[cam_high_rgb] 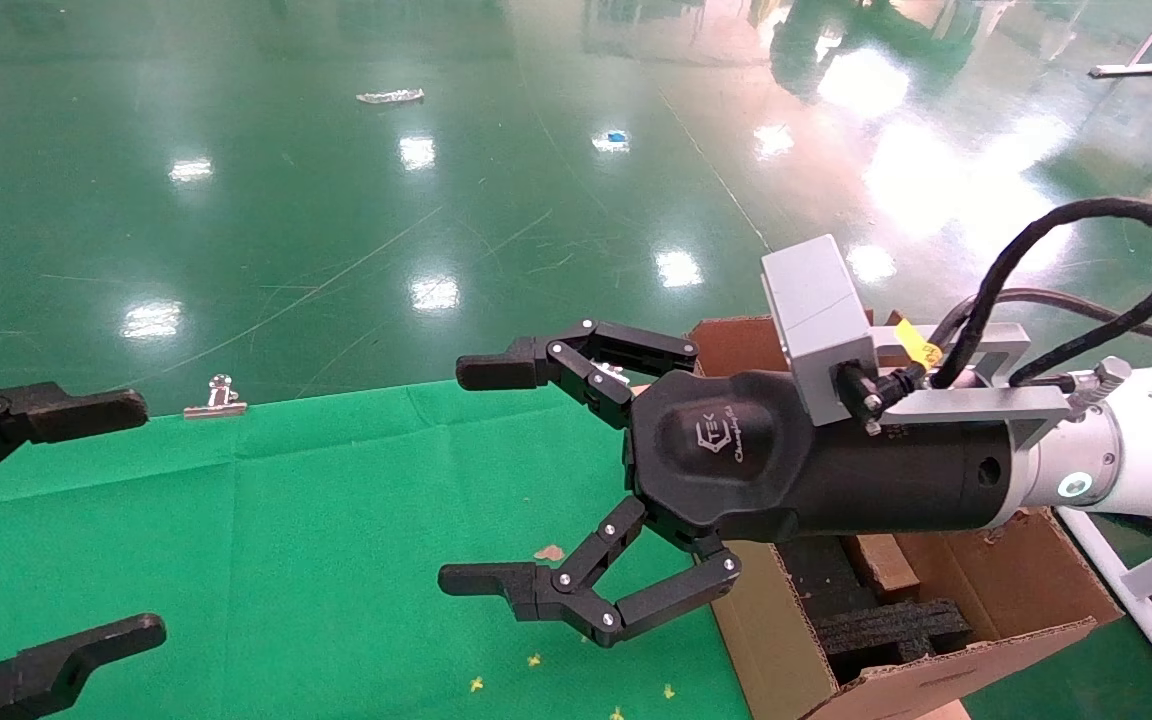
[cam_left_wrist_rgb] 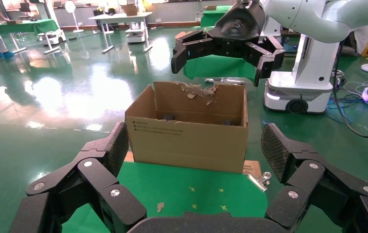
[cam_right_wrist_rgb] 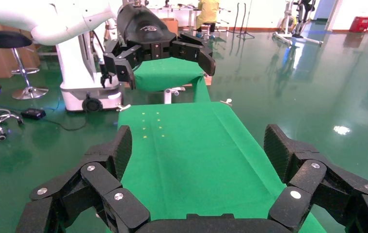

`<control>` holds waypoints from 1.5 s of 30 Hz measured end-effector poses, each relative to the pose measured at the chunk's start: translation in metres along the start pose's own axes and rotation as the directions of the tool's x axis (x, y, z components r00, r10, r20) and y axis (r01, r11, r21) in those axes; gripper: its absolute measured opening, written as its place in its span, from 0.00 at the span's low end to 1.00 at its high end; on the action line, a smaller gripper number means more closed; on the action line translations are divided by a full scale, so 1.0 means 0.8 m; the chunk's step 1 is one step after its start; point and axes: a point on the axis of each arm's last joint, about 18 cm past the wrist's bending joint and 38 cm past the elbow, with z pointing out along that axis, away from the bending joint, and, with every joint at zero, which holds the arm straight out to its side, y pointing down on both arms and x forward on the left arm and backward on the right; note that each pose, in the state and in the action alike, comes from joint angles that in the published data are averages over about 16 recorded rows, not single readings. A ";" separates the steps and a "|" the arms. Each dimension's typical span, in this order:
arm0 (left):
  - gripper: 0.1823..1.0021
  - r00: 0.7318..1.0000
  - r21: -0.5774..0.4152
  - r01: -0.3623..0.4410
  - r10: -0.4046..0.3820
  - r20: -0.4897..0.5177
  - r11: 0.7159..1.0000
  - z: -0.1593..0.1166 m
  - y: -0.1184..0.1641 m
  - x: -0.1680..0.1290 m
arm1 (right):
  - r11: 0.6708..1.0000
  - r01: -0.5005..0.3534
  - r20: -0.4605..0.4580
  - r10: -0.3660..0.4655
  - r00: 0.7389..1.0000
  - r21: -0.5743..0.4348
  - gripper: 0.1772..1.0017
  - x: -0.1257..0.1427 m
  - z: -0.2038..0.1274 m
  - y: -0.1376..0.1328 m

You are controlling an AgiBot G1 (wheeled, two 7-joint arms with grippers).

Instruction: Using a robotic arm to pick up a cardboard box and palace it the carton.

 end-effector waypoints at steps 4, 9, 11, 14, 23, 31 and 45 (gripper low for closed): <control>1.00 1.000 0.000 0.000 0.000 0.000 1.000 0.000 0.000 0.000 | 1.000 0.000 0.000 0.000 1.000 0.000 1.00 0.000 0.000 0.000; 1.00 1.000 0.000 0.000 0.000 0.000 1.000 0.000 0.000 0.000 | 1.000 0.000 0.000 0.000 1.000 0.000 1.00 0.000 0.000 0.000; 1.00 1.000 0.000 0.000 0.000 0.000 1.000 0.000 0.000 0.000 | 1.000 -0.001 0.000 0.001 1.000 -0.001 1.00 0.000 0.000 0.000; 1.00 1.000 0.000 0.000 0.000 0.000 1.000 0.000 0.000 0.000 | 1.000 -0.001 0.000 0.001 1.000 -0.001 1.00 0.000 0.000 0.000; 1.00 1.000 0.000 0.000 0.000 0.000 1.000 0.000 0.000 0.000 | 1.000 -0.001 -0.001 0.001 1.000 -0.001 1.00 0.000 0.000 0.000; 1.00 1.000 0.000 0.000 0.000 0.000 1.000 0.000 0.000 0.000 | 1.000 0.000 -0.001 0.000 1.000 -0.001 1.00 0.000 0.000 0.000; 1.00 1.000 0.000 0.000 0.000 0.000 1.000 0.000 0.000 0.000 | 1.000 0.000 -0.001 0.000 1.000 -0.001 1.00 0.000 0.000 0.000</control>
